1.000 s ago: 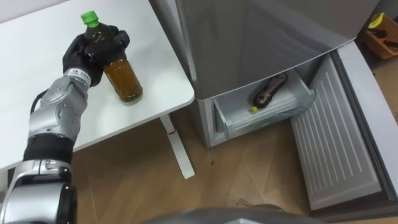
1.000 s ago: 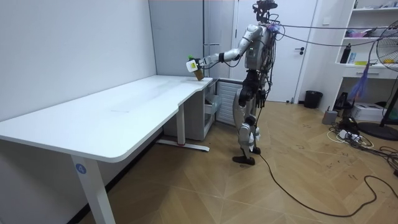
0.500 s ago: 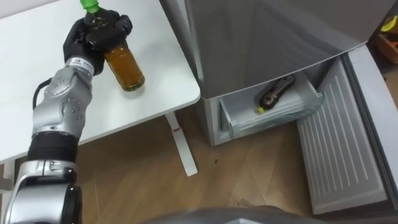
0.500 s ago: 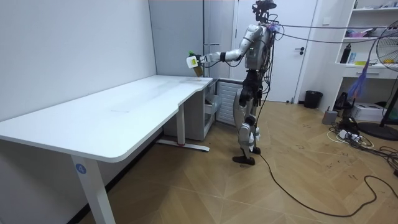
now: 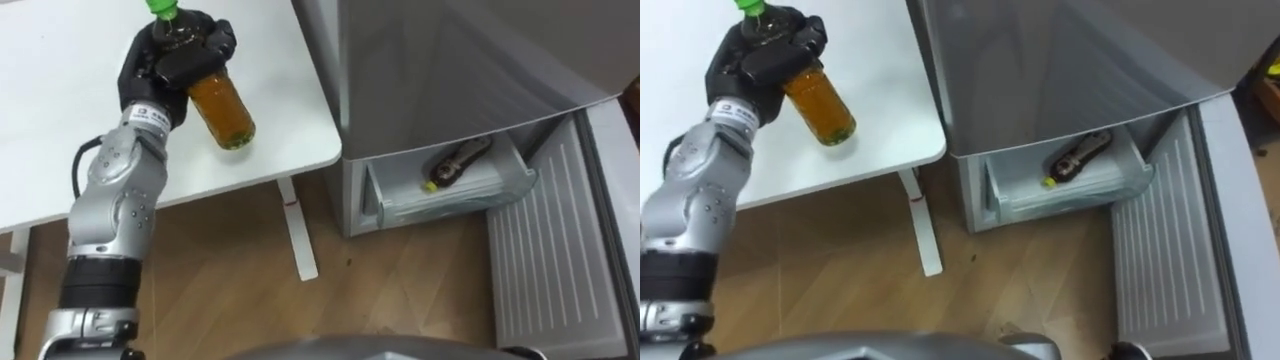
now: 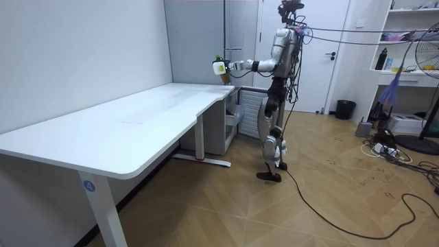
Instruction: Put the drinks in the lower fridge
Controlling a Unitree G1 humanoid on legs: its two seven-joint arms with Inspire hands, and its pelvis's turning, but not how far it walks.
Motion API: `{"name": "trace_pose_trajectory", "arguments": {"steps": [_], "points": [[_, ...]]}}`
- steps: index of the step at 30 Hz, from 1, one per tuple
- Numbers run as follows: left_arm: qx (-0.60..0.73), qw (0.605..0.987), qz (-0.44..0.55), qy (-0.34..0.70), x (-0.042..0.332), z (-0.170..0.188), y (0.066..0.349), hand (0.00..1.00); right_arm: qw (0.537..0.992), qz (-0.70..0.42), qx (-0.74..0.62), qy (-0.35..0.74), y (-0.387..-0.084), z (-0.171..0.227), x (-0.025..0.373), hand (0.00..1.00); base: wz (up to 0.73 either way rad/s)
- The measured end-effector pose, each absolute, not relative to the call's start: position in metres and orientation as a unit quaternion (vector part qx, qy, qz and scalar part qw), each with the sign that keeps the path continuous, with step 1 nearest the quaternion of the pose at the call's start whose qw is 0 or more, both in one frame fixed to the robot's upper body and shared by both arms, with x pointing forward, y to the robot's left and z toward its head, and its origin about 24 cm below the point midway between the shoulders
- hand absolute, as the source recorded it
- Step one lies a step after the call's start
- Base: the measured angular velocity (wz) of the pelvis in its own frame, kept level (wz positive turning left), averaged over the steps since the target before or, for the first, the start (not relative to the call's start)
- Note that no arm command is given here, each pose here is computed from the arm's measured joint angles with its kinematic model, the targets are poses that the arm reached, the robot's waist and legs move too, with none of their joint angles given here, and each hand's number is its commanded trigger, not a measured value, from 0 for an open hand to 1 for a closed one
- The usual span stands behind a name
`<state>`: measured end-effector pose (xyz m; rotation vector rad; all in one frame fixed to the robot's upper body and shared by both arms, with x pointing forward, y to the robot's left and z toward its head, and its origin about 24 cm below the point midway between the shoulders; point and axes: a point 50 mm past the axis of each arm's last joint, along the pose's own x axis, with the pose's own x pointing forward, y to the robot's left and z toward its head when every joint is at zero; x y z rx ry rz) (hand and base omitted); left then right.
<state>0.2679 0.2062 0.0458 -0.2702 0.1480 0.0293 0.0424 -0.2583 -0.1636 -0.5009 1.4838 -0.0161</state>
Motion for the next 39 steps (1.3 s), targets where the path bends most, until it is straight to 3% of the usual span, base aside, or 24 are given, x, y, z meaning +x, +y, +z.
{"name": "trace_pose_trajectory", "arguments": {"steps": [13, 32, 39], "points": [[-0.166, 0.983, -0.066, 0.041, 0.257, 0.057, 0.181, 1.00, 0.761, -0.043, -0.152, 0.630, -0.250, -0.162, 0.067, 0.00, 0.13], [-0.255, 0.944, -0.141, 0.158, 0.215, 0.003, 0.139, 1.00, 0.808, 0.049, -0.172, 0.561, -0.218, -0.157, 0.110, 0.00, 0.06], [-0.279, 0.932, -0.141, 0.183, 0.207, -0.007, 0.136, 1.00, 0.839, 0.097, -0.167, 0.508, -0.200, -0.146, 0.136, 0.00, 0.09]]}}
